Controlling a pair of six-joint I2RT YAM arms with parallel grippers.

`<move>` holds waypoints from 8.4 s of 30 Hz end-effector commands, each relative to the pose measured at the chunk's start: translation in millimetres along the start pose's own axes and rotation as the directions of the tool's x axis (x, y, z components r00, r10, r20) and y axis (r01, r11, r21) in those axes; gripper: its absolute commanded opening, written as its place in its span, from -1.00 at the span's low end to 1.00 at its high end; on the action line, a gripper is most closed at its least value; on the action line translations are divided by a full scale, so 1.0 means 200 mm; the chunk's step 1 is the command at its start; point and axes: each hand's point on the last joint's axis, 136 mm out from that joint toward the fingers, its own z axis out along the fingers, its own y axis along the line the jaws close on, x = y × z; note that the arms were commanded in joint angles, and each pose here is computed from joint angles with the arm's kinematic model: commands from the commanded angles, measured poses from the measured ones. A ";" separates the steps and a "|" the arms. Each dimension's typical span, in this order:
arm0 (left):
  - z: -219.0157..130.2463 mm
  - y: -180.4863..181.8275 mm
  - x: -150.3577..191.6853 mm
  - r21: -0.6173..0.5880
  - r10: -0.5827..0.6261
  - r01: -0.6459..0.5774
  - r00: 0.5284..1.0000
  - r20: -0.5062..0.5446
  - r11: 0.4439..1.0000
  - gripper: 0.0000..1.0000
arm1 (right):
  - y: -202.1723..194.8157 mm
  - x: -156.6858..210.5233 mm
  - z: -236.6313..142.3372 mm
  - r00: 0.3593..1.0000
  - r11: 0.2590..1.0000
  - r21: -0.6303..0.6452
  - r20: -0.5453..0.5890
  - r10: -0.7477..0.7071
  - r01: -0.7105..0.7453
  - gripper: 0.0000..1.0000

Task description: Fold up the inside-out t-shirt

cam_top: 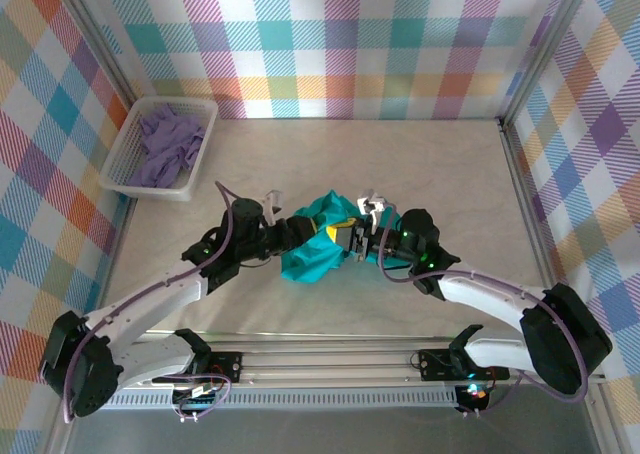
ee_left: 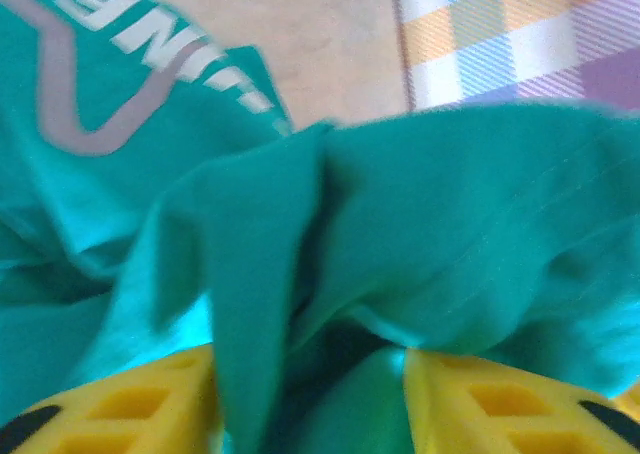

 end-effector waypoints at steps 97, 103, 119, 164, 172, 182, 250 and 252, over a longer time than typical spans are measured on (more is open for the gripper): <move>-0.26 -0.30 -0.04 0.187 0.487 -0.509 0.860 0.154 0.840 -1.00 | 0.38 -0.20 -0.14 0.912 0.955 -0.211 -0.311 -0.269 0.210 -0.82; -0.23 -0.24 -0.05 0.109 0.508 -0.518 0.855 0.106 0.848 -0.41 | 0.40 -0.17 -0.14 0.938 0.957 -0.291 -0.333 -0.098 -0.004 -0.97; -0.39 -0.29 0.05 -0.060 0.541 -0.538 0.838 0.067 0.841 0.34 | 0.15 -0.24 -0.02 0.885 0.931 -0.028 -0.325 0.335 -0.363 -1.00; -0.37 -0.62 0.20 0.560 0.618 -0.583 0.771 0.153 0.589 -1.00 | 0.53 -0.19 -0.36 0.922 0.936 -0.268 -0.250 -0.297 0.229 -0.05; -0.38 -0.63 0.21 0.566 0.624 -0.584 0.767 0.150 0.582 -1.00 | 0.43 -0.10 -0.18 0.902 0.935 -0.294 -0.321 -0.290 0.197 -0.02; -0.37 -0.63 0.19 0.553 0.620 -0.585 0.770 0.150 0.593 -1.00 | 0.44 -0.05 -0.16 0.900 0.910 -0.401 -0.352 -0.255 0.102 -0.21; -0.32 -0.25 0.03 0.150 0.650 -0.719 0.683 0.334 0.679 -1.00 | -0.06 -0.12 -0.27 0.945 0.928 0.357 -0.327 0.017 0.107 0.16; -0.33 -0.25 0.04 0.150 0.650 -0.721 0.681 0.337 0.676 -1.00 | -0.08 -0.10 -0.24 0.941 0.935 0.349 -0.335 0.054 0.071 0.18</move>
